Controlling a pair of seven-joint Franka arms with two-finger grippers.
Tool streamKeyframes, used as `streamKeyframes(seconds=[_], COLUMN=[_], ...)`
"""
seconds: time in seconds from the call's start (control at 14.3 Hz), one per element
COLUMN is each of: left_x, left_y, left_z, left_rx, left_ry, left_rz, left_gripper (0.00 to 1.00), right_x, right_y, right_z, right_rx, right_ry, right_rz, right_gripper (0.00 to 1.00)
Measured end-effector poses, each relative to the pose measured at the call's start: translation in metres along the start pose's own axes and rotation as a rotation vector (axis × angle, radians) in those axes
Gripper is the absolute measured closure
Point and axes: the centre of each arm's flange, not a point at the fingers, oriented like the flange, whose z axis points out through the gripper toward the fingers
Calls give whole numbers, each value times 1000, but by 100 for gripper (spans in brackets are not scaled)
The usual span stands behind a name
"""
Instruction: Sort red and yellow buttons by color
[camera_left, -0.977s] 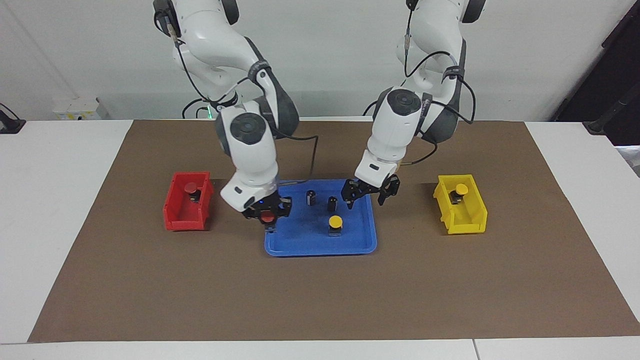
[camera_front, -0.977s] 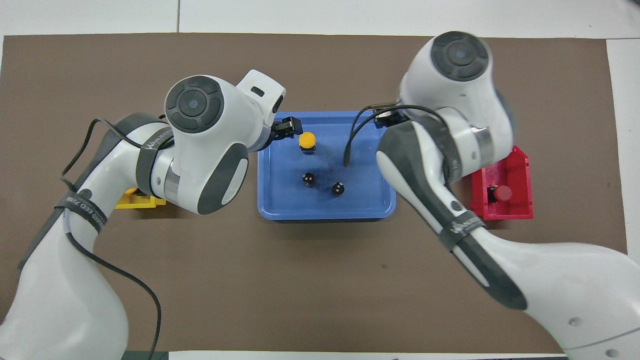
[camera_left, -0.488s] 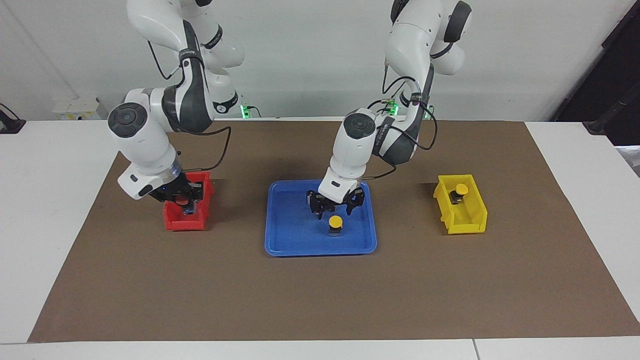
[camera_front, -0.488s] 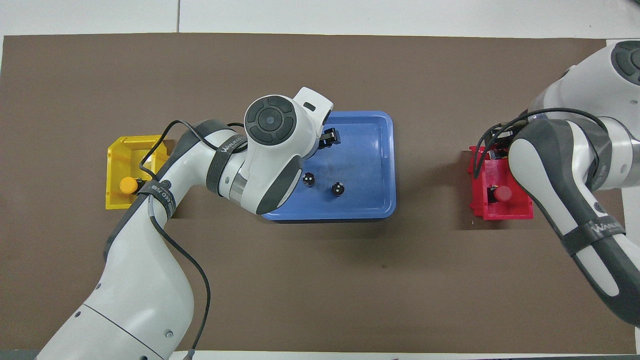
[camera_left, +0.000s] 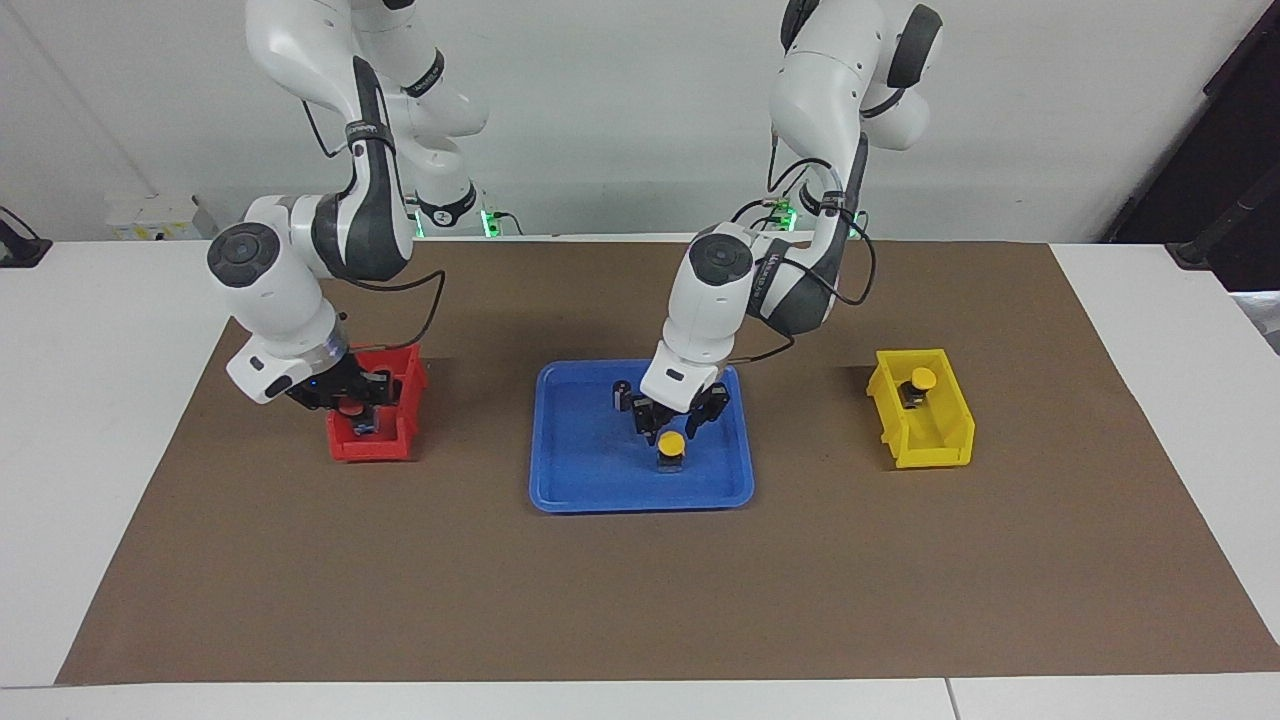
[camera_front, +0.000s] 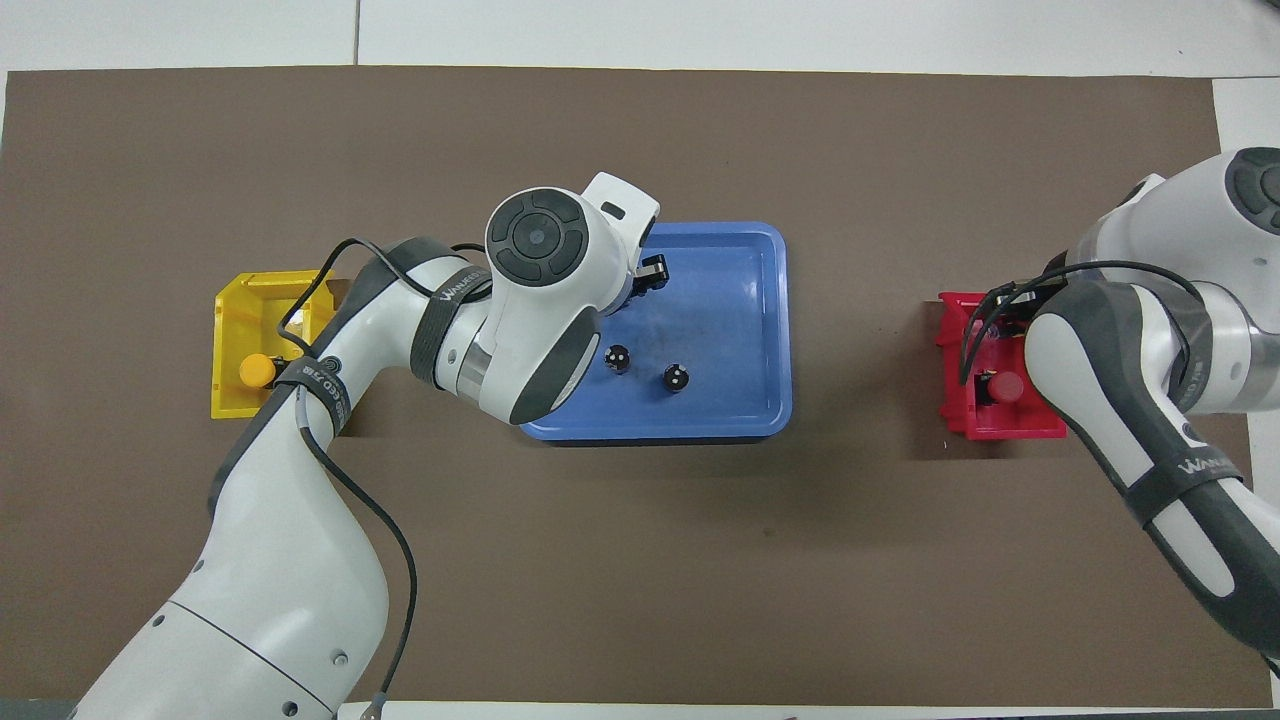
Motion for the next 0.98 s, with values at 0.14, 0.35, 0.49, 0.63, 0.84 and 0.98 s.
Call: streamKeyframes(seconds=[0.14, 0.35, 0.49, 0.63, 0.84, 0.98], left_x=[1, 4, 8, 9, 11, 12], left_y=[0, 1, 3, 5, 4, 4], left_z=[0, 0, -3, -4, -4, 0], left_rx=[-1, -11, -18, -22, -25, -25], left_ry=[2, 15, 23, 26, 32, 33], left_rz=[-1, -4, -4, -6, -9, -12], left_gripper=[36, 36, 36, 40, 53, 55], right_x=[-3, -7, -9, -9, -11, -11], right_y=[-2, -3, -3, -3, -4, -4], right_z=[12, 23, 26, 28, 33, 33], right_rx=[1, 2, 2, 2, 2, 2], right_ry=[17, 21, 21, 23, 32, 33], right_rz=[-3, -5, -5, -5, -8, -23], right_gripper=[67, 67, 67, 67, 53, 34])
